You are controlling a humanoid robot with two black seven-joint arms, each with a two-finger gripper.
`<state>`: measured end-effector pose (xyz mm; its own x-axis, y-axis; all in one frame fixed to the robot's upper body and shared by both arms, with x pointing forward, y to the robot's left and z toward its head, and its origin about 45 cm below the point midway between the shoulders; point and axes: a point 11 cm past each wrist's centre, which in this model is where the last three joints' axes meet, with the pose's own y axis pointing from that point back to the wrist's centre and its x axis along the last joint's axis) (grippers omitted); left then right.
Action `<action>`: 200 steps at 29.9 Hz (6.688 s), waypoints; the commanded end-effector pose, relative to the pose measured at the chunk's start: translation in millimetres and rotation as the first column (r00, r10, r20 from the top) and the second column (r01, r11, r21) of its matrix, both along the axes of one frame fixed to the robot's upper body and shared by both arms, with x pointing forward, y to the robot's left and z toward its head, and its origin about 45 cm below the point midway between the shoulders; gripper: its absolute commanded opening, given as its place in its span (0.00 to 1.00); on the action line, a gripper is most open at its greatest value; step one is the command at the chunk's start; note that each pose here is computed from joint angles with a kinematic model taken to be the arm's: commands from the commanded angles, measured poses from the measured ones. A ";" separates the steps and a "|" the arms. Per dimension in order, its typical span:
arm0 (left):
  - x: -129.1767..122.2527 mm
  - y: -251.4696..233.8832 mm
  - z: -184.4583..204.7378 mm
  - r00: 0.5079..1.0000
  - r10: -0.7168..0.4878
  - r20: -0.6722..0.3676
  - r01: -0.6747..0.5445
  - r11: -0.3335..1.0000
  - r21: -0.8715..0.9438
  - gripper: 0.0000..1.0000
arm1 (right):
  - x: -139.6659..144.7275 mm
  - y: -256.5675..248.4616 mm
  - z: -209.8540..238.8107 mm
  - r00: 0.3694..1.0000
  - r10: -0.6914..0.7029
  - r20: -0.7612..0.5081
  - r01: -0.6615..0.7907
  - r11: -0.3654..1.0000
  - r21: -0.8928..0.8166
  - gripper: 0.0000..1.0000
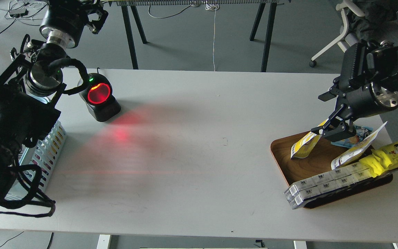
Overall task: Scan snack and place in basket
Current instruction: 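Move the right gripper down over the yellow snack packet on the tray, then grasp the yellow snack packet with the right gripper and lift, then carry the packet toward the scanner and lower it onto the table, then open the right gripper and withdraw it upward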
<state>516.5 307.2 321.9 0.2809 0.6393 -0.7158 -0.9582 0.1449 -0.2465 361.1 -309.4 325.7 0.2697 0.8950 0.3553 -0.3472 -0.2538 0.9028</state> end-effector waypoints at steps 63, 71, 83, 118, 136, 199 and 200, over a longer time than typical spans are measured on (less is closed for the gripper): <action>-1.1 9.2 -1.4 1.000 0.015 -0.007 -0.015 1.000 0.012 1.00 | 23.1 -15.6 -54.5 1.000 0.027 -0.012 -0.028 0.998 -0.053 0.00; -1.7 14.3 -0.6 1.000 0.024 -0.006 -0.024 1.000 0.015 1.00 | 27.2 -13.0 -41.7 0.999 0.031 0.016 -0.030 0.999 -0.044 0.00; -1.5 12.8 0.4 1.000 0.021 -0.003 -0.021 1.000 0.014 1.00 | 21.9 22.8 1.3 0.996 0.065 0.062 -0.068 0.996 0.050 0.00; -1.0 13.1 2.0 1.000 0.021 -0.001 -0.021 1.000 0.015 1.00 | 23.2 200.6 57.0 0.971 0.215 0.102 -0.236 0.929 0.284 0.00; -2.0 15.8 0.6 1.000 0.024 -0.003 -0.023 1.000 0.019 1.00 | 19.9 254.4 -10.3 0.968 0.251 -0.010 -0.236 0.921 0.310 0.00; -5.3 31.5 -0.6 0.999 0.049 -0.005 -0.049 0.998 0.032 1.00 | 19.2 258.4 -0.1 0.962 0.271 0.010 -0.264 0.928 0.264 0.28; -5.3 31.5 -0.6 0.999 0.049 -0.005 -0.049 0.998 0.032 1.00 | 17.7 255.7 3.4 0.963 0.269 0.009 -0.261 0.927 0.268 0.28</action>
<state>511.3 338.6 321.5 0.2446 0.6746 -0.6965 -0.9657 0.1050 -0.2375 380.9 -46.4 316.3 0.0397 0.8183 0.5734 -0.2042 -0.5551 0.8063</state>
